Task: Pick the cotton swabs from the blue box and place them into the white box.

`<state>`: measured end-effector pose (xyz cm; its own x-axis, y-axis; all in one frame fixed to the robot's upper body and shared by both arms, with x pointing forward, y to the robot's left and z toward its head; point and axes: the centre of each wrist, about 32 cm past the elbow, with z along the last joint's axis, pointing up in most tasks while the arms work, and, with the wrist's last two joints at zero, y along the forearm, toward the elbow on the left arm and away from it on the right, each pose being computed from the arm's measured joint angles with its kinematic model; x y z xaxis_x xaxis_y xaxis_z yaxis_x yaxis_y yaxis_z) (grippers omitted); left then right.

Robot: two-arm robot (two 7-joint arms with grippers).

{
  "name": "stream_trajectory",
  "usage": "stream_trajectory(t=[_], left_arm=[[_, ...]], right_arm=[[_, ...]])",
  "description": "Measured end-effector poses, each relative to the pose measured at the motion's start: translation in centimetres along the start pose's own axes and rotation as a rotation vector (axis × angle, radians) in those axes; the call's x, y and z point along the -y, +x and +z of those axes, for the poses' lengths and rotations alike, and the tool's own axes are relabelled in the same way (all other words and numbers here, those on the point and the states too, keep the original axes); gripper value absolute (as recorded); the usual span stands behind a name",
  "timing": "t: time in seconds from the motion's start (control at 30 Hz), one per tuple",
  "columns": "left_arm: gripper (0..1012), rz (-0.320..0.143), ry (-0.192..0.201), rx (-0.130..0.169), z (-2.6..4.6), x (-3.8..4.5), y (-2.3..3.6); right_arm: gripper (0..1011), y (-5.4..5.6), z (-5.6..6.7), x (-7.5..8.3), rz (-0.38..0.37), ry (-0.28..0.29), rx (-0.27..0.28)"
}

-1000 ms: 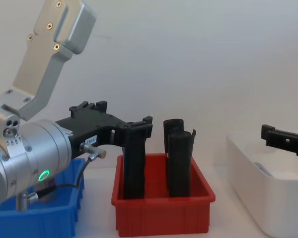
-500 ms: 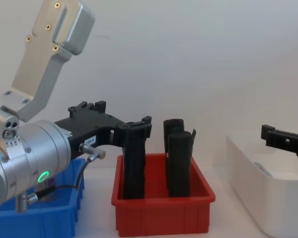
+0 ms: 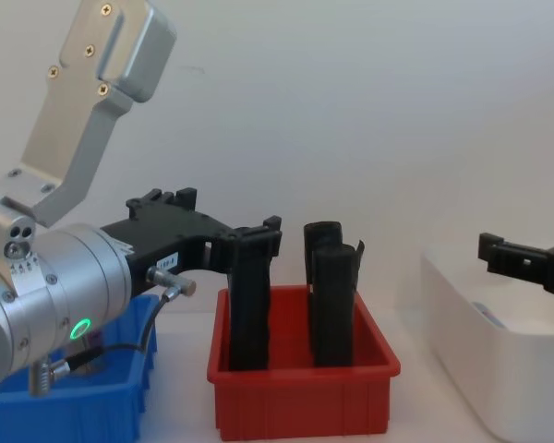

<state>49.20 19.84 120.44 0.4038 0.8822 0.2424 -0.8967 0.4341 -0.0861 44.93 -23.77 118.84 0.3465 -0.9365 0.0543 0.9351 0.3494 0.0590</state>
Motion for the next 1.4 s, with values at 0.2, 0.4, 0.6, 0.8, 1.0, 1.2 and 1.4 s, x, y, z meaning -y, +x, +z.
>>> stream_trajectory(t=[0.2,0.4,0.6,0.8,1.0,1.2,1.4], left_arm=[[1005,0.000,0.000,0.000,0.00,0.00,0.00],[1004,0.000,0.000,0.000,0.00,0.00,0.00],[1004,0.000,0.000,0.000,0.00,0.00,0.00],[1004,0.000,0.000,0.000,0.00,0.00,0.00],[1004,0.000,0.000,0.000,0.00,0.00,0.00],[1004,0.000,0.000,0.000,0.00,0.00,0.00],[1004,0.000,0.000,0.000,0.00,0.00,0.00]], right_arm=[[1002,0.4,-0.1,-1.1,0.026,0.002,0.016],[1002,0.7,-0.3,-2.6,0.062,0.004,0.028],[1002,1.0,-0.5,-4.4,0.101,0.006,0.034],[1002,1.2,-0.9,-6.4,0.134,0.004,0.033],[1001,1.4,-1.4,-8.3,0.165,-0.001,0.030],[1002,1.5,-1.9,-10.1,0.199,-0.004,0.024],[1002,1.5,-2.4,-11.9,0.231,-0.007,0.022]])
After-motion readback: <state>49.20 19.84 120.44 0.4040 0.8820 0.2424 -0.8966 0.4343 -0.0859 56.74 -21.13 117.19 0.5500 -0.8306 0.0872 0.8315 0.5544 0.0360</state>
